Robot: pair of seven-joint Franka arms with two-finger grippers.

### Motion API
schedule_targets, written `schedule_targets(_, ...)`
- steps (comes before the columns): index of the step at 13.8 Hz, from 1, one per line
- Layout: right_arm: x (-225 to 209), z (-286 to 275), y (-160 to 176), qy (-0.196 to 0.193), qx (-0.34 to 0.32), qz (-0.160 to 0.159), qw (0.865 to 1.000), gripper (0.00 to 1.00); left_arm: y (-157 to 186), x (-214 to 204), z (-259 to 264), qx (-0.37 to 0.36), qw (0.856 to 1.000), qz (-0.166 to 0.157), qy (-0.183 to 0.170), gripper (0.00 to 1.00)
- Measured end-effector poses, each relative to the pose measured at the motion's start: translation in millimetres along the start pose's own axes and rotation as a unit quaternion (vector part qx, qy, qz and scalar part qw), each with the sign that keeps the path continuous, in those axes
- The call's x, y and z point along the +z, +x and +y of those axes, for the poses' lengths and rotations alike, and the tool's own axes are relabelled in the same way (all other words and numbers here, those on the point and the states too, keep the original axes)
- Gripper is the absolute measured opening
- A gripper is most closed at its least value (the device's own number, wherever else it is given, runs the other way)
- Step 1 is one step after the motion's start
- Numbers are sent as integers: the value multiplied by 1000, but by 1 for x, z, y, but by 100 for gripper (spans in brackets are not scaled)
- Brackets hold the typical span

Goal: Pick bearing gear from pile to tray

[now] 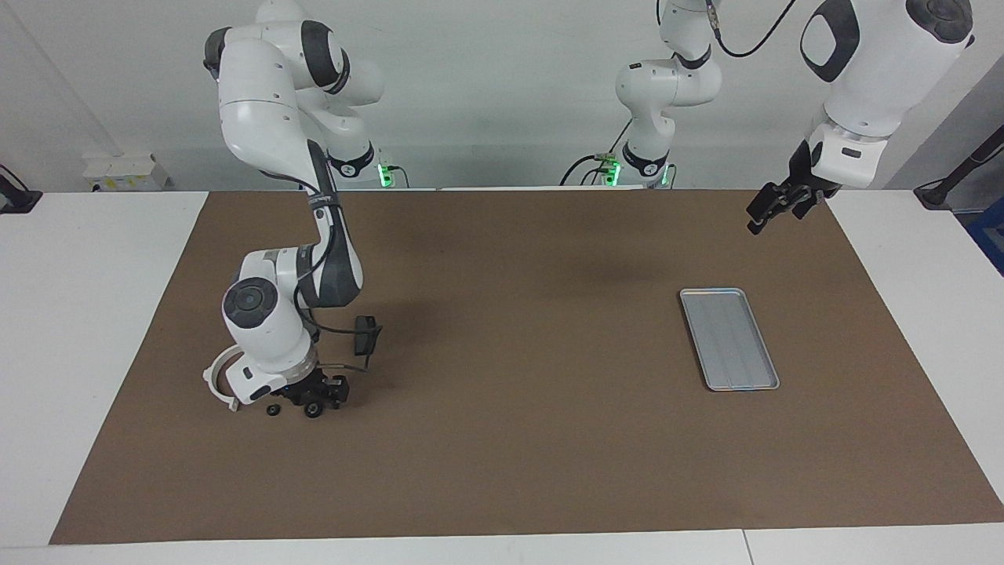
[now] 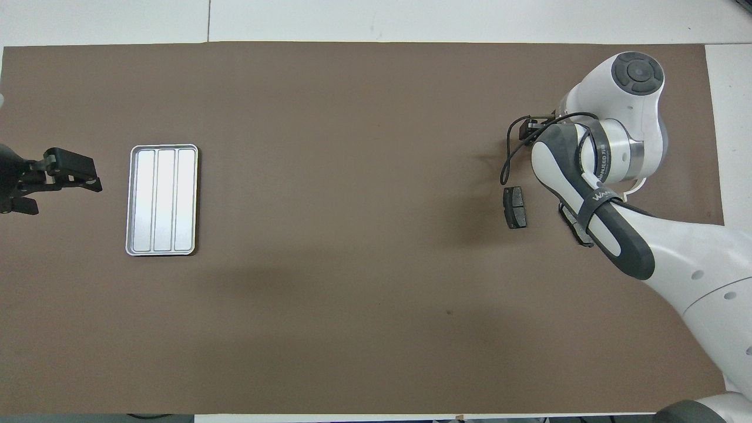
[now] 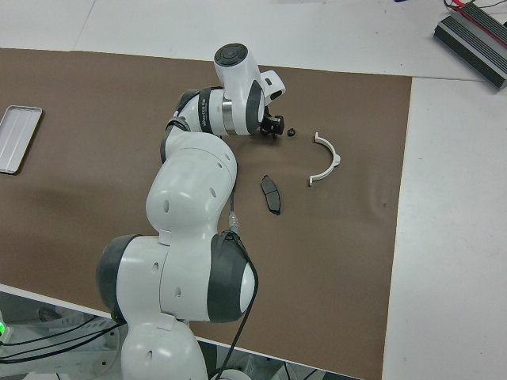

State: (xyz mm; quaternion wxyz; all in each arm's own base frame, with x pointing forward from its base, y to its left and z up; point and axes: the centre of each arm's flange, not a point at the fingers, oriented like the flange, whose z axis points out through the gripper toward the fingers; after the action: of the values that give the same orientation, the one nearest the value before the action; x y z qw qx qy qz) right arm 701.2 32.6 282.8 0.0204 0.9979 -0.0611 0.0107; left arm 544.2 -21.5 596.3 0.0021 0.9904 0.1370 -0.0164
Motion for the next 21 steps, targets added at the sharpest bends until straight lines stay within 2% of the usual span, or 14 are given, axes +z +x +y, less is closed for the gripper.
schedule_targets(8,3,4,9,0,4,4,1000,80,0,0,0,0,1000,0,0,100)
schedule_targets(10,1,4,10,1,5,5,1000,70,0,0,0,0,1000,0,0,100)
schedule_targets(11,1,4,11,1,5,5,1000,69,0,0,0,0,1000,0,0,100)
schedule_targets(13,-2,3,12,2,5,8,1000,51,0,0,0,0,1000,0,0,100)
schedule_targets(15,-3,3,12,2,5,9,1000,47,0,0,0,0,1000,0,0,100)
schedule_targets(16,-3,4,13,2,6,9,1000,40,0,0,0,0,1000,0,0,100)
schedule_targets(18,-4,7,13,2,8,9,1000,35,0,0,0,0,1000,0,0,100)
schedule_targets(21,-3,8,14,2,9,9,1000,35,0,0,0,0,1000,0,0,100)
